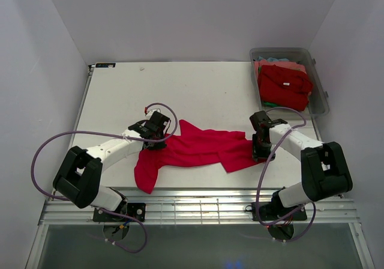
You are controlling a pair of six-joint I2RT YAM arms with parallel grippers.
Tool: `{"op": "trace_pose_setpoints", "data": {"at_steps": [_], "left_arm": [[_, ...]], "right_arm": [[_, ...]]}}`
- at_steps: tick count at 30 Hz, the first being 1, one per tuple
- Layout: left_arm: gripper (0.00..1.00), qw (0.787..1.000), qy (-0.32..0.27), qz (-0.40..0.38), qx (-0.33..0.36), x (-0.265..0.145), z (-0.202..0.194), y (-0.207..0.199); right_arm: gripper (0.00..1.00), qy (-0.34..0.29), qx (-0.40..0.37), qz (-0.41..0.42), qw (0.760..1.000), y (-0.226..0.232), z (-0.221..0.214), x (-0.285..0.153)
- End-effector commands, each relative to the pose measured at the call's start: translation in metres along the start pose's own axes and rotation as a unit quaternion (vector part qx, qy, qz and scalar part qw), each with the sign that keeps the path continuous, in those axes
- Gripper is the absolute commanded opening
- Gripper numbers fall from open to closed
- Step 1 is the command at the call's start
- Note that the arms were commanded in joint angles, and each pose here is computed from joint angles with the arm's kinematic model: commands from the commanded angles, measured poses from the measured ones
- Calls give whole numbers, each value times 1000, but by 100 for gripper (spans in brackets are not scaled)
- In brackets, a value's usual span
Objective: Fold and stack the t-shirts
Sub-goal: Flatten out the tshirt
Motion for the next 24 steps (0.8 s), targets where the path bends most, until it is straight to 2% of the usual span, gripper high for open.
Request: {"op": "trace_pose_setpoints", "data": {"at_steps": [1, 8, 11, 15, 19, 24], "left_arm": [[34, 1000, -23, -7, -2, -7, 13, -3], [34, 1000, -23, -8, 0, -6, 14, -4], [34, 1000, -23, -10, 0, -6, 14, -5], [34, 1000, -23, -10, 3, -6, 14, -5], [34, 1000, -24, -10, 4, -6, 15, -5], [27, 999, -29, -16, 4, -10, 20, -8]], "right_arm": [[47, -18, 0, -7, 1000, 4, 15, 19], [49, -29, -16, -2, 999, 10, 30, 21], [31, -11, -25, 9, 1000, 17, 27, 31], [16, 6, -32, 24, 999, 23, 21, 38], [8, -4, -32, 29, 999, 23, 24, 29], [8, -33, -31, 45, 998, 22, 36, -6]]}}
Point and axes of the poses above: each gripper's point midway between its finger pads, its own x axis out along the fingers, its own y axis along the line the jaws close on, z = x × y, the point moved 1 cm from there along -x, back along the fingers, and after that the axes turned 10 degrees about x, right-handed, at the moved point
